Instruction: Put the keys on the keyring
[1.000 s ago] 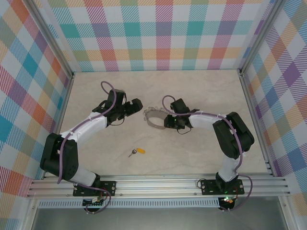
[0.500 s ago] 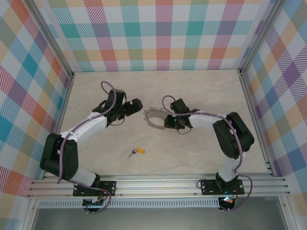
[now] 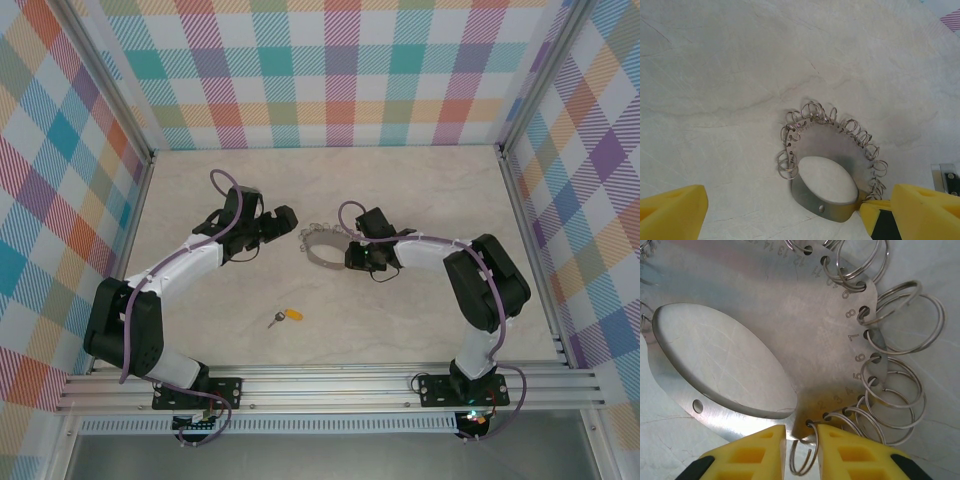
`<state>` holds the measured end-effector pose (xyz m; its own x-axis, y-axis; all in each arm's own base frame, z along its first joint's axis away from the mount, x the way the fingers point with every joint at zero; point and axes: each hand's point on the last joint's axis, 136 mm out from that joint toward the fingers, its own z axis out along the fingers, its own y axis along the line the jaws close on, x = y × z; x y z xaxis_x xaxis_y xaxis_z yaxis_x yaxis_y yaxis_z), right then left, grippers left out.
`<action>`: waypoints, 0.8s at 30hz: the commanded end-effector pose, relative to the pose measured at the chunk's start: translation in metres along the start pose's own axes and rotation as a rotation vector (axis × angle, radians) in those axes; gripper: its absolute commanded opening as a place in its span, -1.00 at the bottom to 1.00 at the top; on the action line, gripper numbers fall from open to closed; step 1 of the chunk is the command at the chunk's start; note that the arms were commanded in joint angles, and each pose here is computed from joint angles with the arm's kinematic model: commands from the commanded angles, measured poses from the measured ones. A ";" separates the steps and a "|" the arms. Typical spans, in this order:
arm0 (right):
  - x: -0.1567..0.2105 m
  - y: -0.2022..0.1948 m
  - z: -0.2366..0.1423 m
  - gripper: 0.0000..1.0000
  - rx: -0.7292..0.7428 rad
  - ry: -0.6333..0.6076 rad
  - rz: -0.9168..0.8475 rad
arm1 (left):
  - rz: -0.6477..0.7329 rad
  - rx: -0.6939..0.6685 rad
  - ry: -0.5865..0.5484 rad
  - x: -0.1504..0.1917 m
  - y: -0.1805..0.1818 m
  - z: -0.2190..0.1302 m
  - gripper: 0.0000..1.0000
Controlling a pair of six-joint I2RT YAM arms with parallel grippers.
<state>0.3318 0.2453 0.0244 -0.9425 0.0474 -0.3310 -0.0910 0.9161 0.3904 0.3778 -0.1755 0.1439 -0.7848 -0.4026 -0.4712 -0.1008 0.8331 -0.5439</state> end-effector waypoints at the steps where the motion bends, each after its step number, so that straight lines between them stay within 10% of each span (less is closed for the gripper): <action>1: 0.004 -0.006 -0.009 -0.52 0.021 0.006 -0.012 | 0.013 0.048 -0.026 -0.008 -0.019 -0.001 0.87; 24: -0.023 0.009 -0.040 -1.00 -0.058 -0.071 -0.079 | 0.031 0.076 -0.054 -0.018 -0.030 -0.011 0.87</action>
<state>0.3268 0.2369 0.0352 -0.9385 0.0267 -0.3442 -0.1164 0.9142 0.3883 0.3784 -0.1764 0.1454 -0.7835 -0.4025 -0.4734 -0.0977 0.8322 -0.5457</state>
